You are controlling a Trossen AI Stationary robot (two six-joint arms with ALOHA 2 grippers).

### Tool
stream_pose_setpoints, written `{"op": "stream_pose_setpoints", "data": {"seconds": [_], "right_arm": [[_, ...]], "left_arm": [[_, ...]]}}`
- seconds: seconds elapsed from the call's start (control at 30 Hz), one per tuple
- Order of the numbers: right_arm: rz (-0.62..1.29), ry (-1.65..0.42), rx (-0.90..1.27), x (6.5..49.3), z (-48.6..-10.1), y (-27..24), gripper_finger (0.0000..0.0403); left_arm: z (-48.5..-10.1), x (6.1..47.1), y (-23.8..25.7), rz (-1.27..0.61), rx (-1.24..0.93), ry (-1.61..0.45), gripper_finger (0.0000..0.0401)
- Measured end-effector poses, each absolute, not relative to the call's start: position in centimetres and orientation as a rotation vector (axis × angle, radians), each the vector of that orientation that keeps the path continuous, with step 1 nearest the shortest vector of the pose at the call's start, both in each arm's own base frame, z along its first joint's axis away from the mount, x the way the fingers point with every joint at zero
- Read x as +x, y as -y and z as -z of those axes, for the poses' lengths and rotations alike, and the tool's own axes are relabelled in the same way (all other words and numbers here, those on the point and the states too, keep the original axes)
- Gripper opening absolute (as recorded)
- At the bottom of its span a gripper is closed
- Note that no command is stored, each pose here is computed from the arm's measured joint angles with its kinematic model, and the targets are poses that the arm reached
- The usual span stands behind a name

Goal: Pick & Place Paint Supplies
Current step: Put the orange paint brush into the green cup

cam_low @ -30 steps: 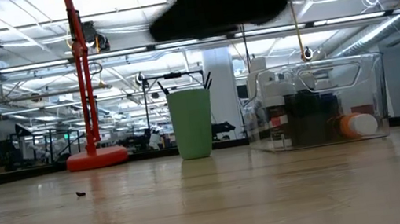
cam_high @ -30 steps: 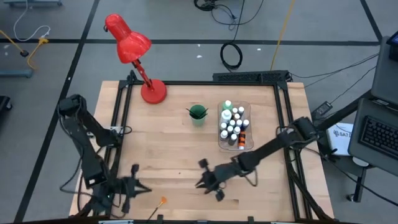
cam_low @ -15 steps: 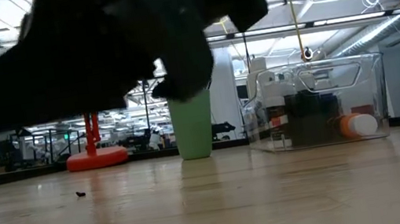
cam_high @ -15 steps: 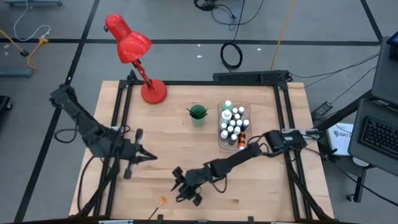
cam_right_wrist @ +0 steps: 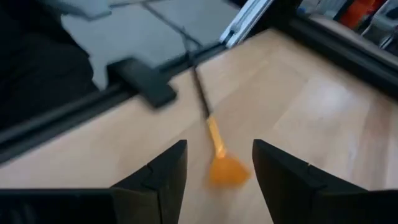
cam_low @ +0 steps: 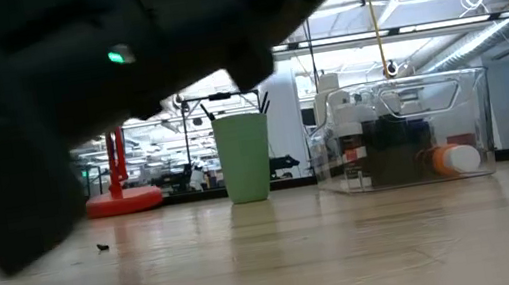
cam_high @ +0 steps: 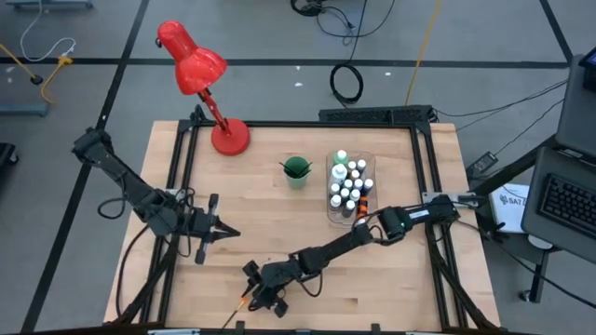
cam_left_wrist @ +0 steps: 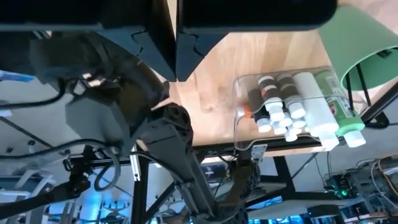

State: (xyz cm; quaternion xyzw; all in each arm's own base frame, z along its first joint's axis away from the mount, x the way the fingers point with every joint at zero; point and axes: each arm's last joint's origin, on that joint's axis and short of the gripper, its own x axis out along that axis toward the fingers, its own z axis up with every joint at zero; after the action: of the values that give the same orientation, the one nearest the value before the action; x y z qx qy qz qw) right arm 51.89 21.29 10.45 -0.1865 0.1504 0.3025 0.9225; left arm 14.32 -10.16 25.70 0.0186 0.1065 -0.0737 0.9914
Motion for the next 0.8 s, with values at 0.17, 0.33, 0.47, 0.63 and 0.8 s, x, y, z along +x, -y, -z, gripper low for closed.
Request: {"op": "stream_pose_setpoints", "data": {"seconds": [0.17, 0.33, 0.47, 0.63, 0.8], "right_arm": [[-0.58, -0.341, -0.419, 52.2, -10.2, -21.0, 0.0175], [-0.605, -0.354, -0.424, 52.2, -10.2, -20.9, 0.0174], [-0.636, -0.363, -0.428, 52.2, -10.0, -20.7, 0.0172], [-0.672, -0.349, -0.41, 52.5, -9.2, -20.3, 0.0159], [-0.624, -0.341, -0.386, 52.9, -7.9, -19.8, 0.0113]], "left_arm": [[-25.7, 14.4, 10.1, 0.147, 0.028, -0.209, 0.0015], [-26.0, 14.4, 10.2, 0.149, 0.024, -0.189, 0.0011], [-26.0, 14.4, 10.2, 0.151, 0.037, -0.185, 0.0002], [-26.0, 14.4, 10.2, 0.151, 0.037, -0.184, 0.0014], [-26.0, 14.4, 10.2, 0.142, 0.024, -0.186, 0.0018]]}}
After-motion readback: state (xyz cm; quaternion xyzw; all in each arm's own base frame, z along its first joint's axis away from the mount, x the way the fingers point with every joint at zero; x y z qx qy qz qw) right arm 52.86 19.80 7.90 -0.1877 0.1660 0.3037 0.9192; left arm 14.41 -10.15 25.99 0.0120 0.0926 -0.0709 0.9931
